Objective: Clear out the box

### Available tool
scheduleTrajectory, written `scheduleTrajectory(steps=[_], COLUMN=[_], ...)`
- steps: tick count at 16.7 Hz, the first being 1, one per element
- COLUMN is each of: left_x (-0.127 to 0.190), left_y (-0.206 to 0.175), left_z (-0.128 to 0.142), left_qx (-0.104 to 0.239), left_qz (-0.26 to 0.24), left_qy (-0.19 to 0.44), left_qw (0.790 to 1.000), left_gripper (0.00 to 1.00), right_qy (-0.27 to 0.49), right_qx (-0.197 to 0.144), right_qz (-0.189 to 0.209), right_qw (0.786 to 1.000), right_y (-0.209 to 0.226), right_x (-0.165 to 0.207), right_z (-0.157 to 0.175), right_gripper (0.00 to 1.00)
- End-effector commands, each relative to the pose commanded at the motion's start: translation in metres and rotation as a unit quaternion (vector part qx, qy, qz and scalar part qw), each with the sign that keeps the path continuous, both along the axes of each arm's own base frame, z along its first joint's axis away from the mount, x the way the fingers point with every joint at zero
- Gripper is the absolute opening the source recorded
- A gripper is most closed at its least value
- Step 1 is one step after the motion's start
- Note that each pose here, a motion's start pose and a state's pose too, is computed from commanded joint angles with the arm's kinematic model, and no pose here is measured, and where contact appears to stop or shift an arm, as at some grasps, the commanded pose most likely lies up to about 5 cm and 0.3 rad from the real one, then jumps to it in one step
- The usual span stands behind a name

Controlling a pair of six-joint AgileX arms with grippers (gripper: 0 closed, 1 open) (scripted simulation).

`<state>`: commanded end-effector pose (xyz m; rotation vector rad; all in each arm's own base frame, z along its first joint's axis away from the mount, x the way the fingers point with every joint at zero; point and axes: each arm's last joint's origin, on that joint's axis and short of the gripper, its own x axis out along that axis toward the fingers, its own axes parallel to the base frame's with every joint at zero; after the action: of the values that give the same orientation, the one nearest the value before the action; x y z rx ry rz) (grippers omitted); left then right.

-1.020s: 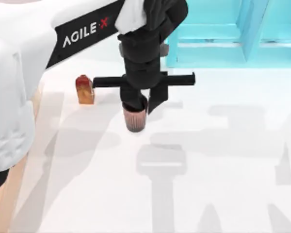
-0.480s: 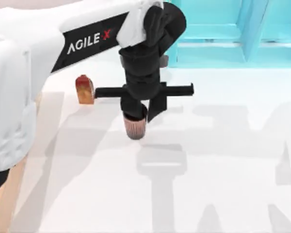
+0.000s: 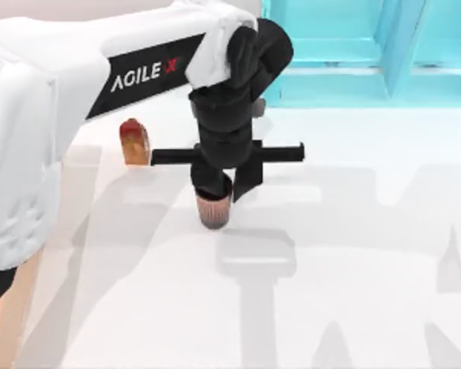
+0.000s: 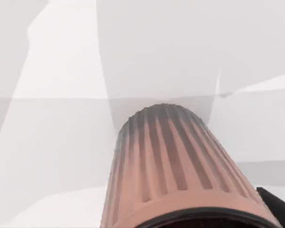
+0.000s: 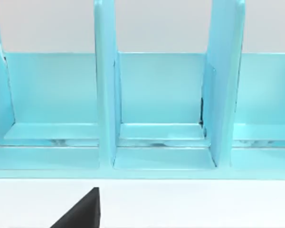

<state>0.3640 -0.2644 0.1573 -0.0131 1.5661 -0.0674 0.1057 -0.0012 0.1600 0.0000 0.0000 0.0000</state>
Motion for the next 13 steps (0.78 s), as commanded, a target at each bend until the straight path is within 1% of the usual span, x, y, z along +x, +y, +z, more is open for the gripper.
scheduleTrajectory(steps=[12, 13], left_x=[0.0, 0.0], left_y=[0.0, 0.0], left_z=[0.0, 0.0], left_qx=[0.0, 0.0], left_qz=[0.0, 0.0], left_qy=[0.0, 0.0], left_qw=[1.0, 1.0], left_gripper=[0.98, 1.0], right_qy=[0.0, 0.0], right_qx=[0.0, 0.0], right_qz=[0.0, 0.0], right_qw=[1.0, 1.0], right_y=[0.0, 0.0], right_x=[0.0, 0.0], right_z=[0.0, 0.0], right_gripper=[1.0, 1.0])
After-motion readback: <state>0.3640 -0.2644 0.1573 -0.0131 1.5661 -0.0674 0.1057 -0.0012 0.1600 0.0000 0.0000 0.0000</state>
